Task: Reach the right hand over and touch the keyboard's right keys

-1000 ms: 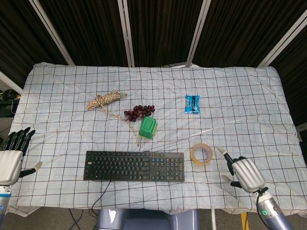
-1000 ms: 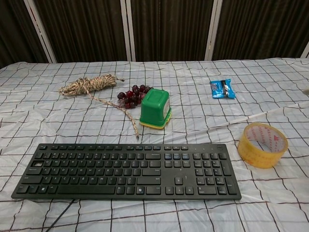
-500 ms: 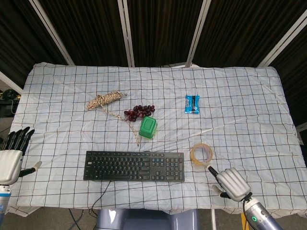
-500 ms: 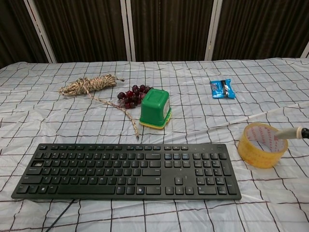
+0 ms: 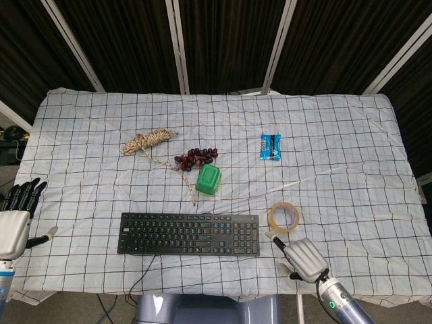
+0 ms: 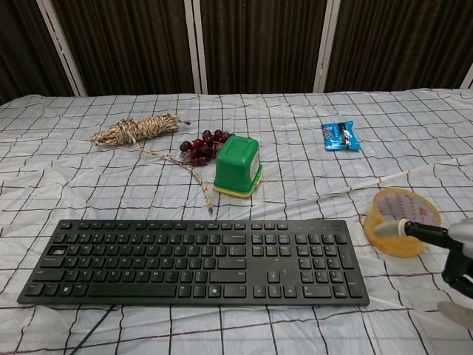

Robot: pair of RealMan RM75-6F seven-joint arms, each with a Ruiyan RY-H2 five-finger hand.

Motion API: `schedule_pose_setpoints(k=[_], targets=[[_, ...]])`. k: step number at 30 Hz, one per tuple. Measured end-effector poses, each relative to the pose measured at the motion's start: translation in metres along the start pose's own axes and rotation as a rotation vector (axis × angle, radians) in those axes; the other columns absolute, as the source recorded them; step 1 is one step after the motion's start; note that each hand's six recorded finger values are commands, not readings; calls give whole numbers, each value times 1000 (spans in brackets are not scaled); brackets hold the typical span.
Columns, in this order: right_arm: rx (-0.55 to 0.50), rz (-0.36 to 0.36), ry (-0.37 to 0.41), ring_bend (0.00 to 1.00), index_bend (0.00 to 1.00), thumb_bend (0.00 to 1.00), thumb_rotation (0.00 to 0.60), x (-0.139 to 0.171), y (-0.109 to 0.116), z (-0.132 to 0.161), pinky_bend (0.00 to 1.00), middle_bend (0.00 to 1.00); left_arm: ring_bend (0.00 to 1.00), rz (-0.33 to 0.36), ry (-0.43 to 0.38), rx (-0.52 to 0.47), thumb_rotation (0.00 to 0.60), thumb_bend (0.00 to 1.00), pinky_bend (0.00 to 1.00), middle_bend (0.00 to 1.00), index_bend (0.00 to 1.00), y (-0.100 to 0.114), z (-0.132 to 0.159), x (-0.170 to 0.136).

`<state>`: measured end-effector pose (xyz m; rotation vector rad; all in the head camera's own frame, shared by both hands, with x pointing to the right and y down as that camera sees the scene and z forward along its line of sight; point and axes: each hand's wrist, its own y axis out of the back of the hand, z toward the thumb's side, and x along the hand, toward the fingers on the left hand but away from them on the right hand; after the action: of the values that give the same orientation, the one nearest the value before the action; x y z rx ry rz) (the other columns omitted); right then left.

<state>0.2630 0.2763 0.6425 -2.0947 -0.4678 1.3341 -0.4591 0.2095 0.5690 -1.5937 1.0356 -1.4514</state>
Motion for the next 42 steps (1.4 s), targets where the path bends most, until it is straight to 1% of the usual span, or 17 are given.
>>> schedule_pose_setpoints(k=[8, 13, 21, 33, 42], targets=[[-16, 52, -41, 898, 57, 446, 600, -19, -13, 8, 767, 902, 0, 3, 3, -1, 600, 144, 0, 0, 0, 0, 0, 0], [-32, 67, -57, 899, 57, 457, 600, -29, -17, 16, 767, 903, 0, 0, 10, 2, 600, 144, 0, 0, 0, 0, -1, 0], [-42, 66, -58, 899, 57, 459, 600, -43, -17, 30, 767, 903, 0, 2, 12, 0, 600, 144, 0, 0, 0, 1, -2, 0], [-56, 65, -66, 898, 78, 468, 600, -50, -17, 38, 767, 903, 0, 1, 13, -1, 600, 144, 0, 0, 0, 0, -2, 0], [-72, 86, -68, 899, 81, 469, 600, -52, -23, 44, 767, 903, 0, 0, 12, -1, 600, 146, 0, 0, 0, 0, -1, 1]])
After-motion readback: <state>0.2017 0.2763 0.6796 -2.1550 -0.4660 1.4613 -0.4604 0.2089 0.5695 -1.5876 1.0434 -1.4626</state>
